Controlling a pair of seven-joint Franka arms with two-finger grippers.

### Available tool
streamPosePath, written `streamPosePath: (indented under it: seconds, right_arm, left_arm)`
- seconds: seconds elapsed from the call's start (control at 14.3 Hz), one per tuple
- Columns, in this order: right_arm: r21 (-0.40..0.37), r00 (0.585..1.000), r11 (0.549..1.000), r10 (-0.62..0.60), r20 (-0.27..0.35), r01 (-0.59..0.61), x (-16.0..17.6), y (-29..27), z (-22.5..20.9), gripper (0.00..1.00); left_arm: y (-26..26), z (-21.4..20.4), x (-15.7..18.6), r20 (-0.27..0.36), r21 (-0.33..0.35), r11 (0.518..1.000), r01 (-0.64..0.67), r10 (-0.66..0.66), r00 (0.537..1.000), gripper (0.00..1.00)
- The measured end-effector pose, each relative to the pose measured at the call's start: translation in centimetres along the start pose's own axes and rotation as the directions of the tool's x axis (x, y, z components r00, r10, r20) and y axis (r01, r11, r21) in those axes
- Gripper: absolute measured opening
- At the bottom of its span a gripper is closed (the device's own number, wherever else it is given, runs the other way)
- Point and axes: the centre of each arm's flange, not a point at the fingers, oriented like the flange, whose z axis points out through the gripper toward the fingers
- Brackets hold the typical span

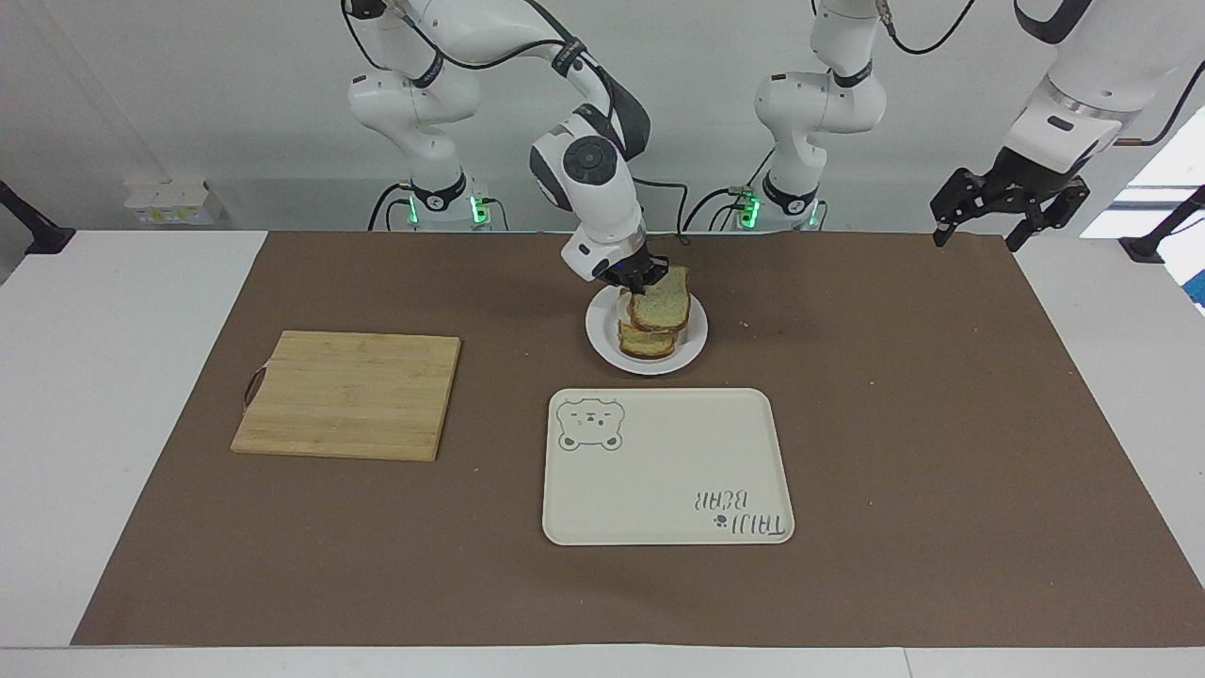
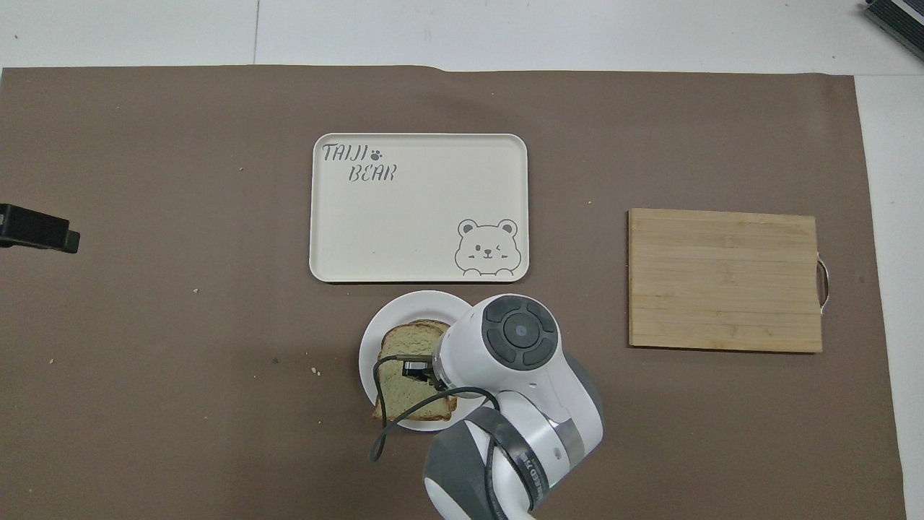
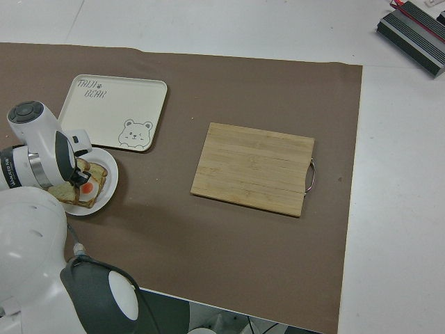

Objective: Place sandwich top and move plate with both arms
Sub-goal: 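Carry the bread slice with the right gripper onto the egg toast, then open the right gripper and withdraw it toward the wooden board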

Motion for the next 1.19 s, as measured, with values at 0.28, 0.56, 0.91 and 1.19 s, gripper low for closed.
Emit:
streamPosePath:
  seconds: [0.28, 0.56, 0.91, 1.19]
  right_arm:
    - [-0.005, 1.000, 1.000, -0.005, 0.004, 0.005, -0.1, 0.5, 1.0, 0.11]
    - [0.001, 1.000, 1.000, 0.003, 0.004, -0.003, 0.5, 0.9, 1.7, 0.11]
    - [-0.008, 1.000, 1.000, 0.008, 0.020, -0.008, 0.7, 1.4, 2.7, 0.17]
    - [-0.029, 1.000, 0.999, -0.025, -0.012, 0.025, 1.1, 1.4, 2.2, 0.58]
  left_arm:
    - [0.0, 0.0, 0.0, 0.000, 0.000, 1.000, 0.000, 0.000, 1.000, 1.00]
    - [0.0, 0.0, 0.0, 0.000, 0.000, 1.000, 0.000, 0.000, 1.000, 1.00]
    - [0.0, 0.0, 0.0, 0.000, 0.000, 1.000, 0.000, 0.000, 1.000, 1.00]
    - [0.0, 0.0, 0.0, 0.000, 0.000, 1.000, 0.000, 0.000, 1.000, 1.00]
